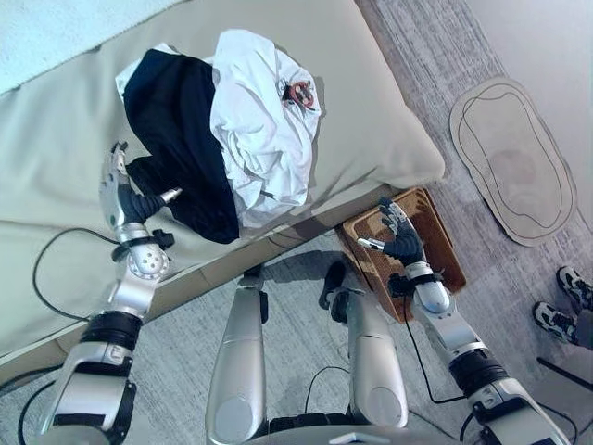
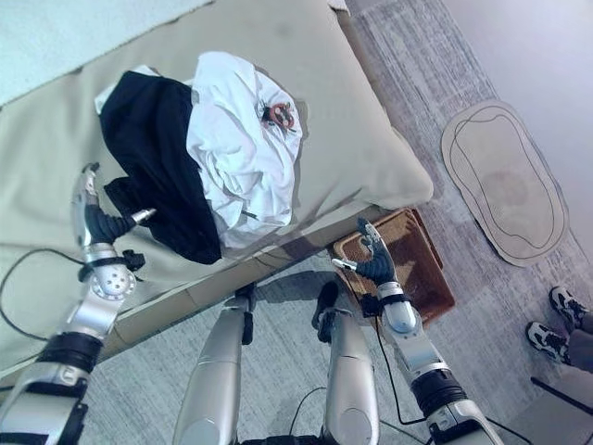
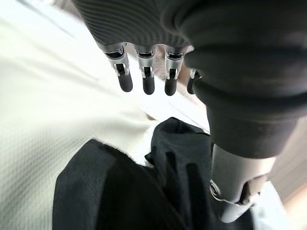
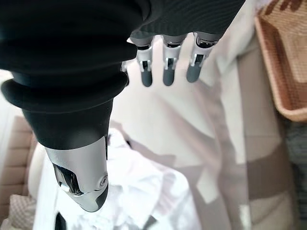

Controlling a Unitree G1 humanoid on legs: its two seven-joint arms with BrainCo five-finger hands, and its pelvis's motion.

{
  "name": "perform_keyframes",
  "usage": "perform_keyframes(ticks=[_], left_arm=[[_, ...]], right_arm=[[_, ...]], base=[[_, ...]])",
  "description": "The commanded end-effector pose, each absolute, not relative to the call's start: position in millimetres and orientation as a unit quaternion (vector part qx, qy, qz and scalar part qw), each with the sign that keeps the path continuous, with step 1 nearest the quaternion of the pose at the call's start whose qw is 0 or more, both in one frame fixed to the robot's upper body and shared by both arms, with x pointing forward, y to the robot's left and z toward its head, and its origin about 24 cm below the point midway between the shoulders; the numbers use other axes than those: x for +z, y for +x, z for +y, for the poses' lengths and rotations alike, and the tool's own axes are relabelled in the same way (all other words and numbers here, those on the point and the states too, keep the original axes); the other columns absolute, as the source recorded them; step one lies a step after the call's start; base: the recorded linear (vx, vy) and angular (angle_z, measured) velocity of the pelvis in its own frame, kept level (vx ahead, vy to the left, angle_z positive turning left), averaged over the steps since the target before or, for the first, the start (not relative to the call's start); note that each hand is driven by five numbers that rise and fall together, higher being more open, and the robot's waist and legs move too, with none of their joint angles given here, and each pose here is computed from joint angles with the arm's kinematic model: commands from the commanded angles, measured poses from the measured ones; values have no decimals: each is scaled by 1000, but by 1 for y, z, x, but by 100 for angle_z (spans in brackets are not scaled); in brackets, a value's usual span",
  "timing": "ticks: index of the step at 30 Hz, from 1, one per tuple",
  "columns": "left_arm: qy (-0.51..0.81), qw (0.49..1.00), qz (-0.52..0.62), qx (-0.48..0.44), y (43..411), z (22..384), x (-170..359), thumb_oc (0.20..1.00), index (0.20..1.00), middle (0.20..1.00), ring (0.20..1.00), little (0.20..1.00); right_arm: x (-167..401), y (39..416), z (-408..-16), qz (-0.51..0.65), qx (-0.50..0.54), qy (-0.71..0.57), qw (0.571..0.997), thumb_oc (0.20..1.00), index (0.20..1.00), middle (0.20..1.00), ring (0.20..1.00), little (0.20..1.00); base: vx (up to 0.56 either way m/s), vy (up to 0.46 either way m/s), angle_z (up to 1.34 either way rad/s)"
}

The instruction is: Pick up clothes into the bucket

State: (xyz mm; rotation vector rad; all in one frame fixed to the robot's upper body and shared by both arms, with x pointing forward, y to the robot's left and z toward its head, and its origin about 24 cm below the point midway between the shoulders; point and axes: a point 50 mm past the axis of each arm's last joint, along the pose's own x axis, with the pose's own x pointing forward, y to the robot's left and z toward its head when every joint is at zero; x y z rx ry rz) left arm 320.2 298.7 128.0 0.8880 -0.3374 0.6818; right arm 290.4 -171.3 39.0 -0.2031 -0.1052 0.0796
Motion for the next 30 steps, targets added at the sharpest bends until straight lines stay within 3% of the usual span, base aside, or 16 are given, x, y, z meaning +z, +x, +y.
perform_keyframes(ticks=[1,15,23,24,25,30], left_arm=[[460,800,-164,350,323,310,139,1000,1000,1000,1000,1000],[522,768,-216,301,333,294,159,1000,1000,1000,1000,1000],[573,759,-133,277,344,300,138,1000,1000,1000,1000,1000],[576,762,-106,275,348,303,137,485,485,485,485,485],[577,762,-100,276,349,304,138,200,200,200,200,200],[580,761,-77,278,348,311,136,200,200,200,200,200]], right_arm=[[53,280,-172,-105,51,-89,989,1000,1000,1000,1000,1000],[56,271,-187,-116,41,-80,989,1000,1000,1000,1000,1000],[56,272,-187,-118,44,-87,988,1000,1000,1000,1000,1000],[55,272,-187,-114,45,-89,988,1000,1000,1000,1000,1000],[54,272,-187,-112,46,-89,989,1000,1000,1000,1000,1000],[51,270,-186,-104,51,-88,989,1000,1000,1000,1000,1000]], base=[[-51,33,-4],[-5,15,-5],[0,6,-1],[0,0,0],[-33,3,-3],[-54,4,-1]])
